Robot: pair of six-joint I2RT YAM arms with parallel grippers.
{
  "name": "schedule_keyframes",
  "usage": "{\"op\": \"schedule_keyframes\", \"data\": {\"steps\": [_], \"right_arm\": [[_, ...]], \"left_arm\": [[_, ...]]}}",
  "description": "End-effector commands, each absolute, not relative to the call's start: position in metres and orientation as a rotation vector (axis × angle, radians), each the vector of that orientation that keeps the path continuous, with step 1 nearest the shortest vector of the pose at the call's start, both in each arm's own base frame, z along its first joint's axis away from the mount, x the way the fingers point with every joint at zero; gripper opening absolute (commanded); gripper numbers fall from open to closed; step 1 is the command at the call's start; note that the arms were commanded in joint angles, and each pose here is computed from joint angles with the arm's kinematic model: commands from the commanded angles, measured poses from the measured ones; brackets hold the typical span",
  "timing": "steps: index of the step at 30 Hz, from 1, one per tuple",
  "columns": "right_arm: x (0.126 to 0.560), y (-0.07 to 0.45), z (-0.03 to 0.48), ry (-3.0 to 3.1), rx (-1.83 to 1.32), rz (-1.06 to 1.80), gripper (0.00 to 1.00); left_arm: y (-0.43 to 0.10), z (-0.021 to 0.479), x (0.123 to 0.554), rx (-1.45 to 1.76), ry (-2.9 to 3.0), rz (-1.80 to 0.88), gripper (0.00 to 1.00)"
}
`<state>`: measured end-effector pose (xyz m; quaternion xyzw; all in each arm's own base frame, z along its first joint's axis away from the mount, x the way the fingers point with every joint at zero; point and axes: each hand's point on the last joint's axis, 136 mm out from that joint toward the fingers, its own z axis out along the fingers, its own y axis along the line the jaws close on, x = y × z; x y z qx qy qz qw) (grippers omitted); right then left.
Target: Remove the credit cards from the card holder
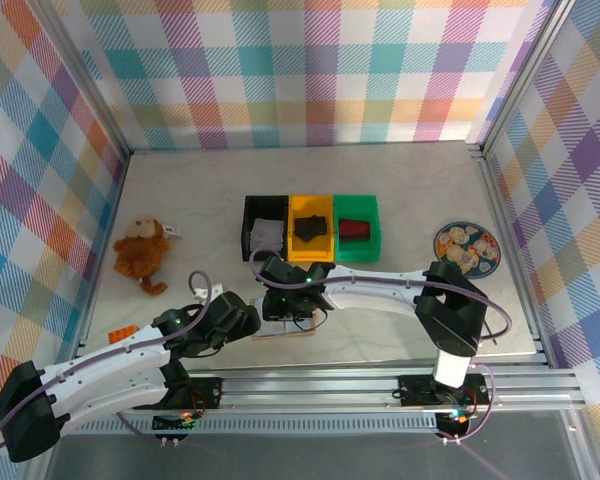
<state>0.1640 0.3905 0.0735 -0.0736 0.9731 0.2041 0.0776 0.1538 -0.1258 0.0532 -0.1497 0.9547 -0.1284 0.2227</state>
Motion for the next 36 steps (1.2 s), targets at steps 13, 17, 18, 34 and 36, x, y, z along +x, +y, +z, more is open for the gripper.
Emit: {"op": "schedule_keyframes", "data": {"steps": [13,17,18,34,36], "right_arm": [[0.157,0.410,0.054,3.080,-0.319,0.474,0.42],[0.160,0.408,0.050,3.100,-0.323,0.382,0.45],[0.162,0.407,0.049,3.103,-0.323,0.350,0.46],[0.172,0.407,0.042,3.113,-0.411,0.107,0.48],[0.171,0.409,0.041,3.110,-0.424,0.105,0.48]], "left_arm": [[-0.076,0.041,0.126,-0.606,2.579,-0.332,0.94],[-0.072,0.039,0.125,-0.608,2.582,-0.314,0.94],[-0.072,0.039,0.125,-0.605,2.583,-0.311,0.94],[-0.072,0.039,0.125,-0.585,2.578,-0.312,0.94],[-0.072,0.039,0.125,-0.579,2.580,-0.311,0.94]]}}
